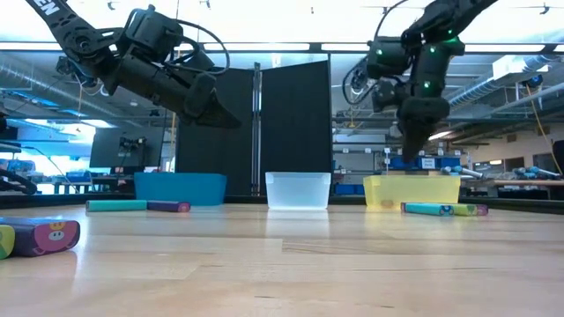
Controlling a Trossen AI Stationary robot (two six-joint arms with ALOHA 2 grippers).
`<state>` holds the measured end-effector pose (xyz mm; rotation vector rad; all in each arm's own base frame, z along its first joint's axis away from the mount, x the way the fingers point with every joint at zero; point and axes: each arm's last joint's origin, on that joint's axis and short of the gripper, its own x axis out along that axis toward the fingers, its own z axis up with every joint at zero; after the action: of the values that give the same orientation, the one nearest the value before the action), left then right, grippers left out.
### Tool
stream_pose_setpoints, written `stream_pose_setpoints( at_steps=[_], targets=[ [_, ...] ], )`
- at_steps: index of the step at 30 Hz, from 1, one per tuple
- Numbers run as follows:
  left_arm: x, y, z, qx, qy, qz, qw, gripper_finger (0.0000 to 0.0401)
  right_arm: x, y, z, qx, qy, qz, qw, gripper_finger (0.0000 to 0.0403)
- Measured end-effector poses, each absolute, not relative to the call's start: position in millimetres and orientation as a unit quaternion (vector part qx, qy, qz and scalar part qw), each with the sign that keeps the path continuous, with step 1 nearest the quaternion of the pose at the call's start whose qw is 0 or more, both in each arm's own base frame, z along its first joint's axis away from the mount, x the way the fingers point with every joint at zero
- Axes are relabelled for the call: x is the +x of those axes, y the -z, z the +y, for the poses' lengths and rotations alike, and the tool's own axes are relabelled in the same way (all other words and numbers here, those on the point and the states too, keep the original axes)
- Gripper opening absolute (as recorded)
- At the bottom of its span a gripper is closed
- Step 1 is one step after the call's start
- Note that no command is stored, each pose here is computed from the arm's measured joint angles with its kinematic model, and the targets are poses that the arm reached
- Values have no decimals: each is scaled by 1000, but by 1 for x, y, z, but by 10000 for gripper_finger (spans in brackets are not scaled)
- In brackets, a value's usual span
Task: Sort blocks
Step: Put the violet block into the yellow bin
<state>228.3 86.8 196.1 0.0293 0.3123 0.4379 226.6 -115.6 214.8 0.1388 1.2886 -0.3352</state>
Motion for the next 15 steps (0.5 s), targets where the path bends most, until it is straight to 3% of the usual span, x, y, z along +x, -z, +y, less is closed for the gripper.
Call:
stream_pose_setpoints(
  at_steps=[10, 15],
  targets=[
    [228, -196, 87, 16, -216, 155, 964, 111, 215, -199, -120, 70, 174, 618, 763, 179],
    [228, -196, 87, 16, -216, 155, 964, 111, 206, -185, -119, 76, 172, 635, 750, 191]
  ],
)
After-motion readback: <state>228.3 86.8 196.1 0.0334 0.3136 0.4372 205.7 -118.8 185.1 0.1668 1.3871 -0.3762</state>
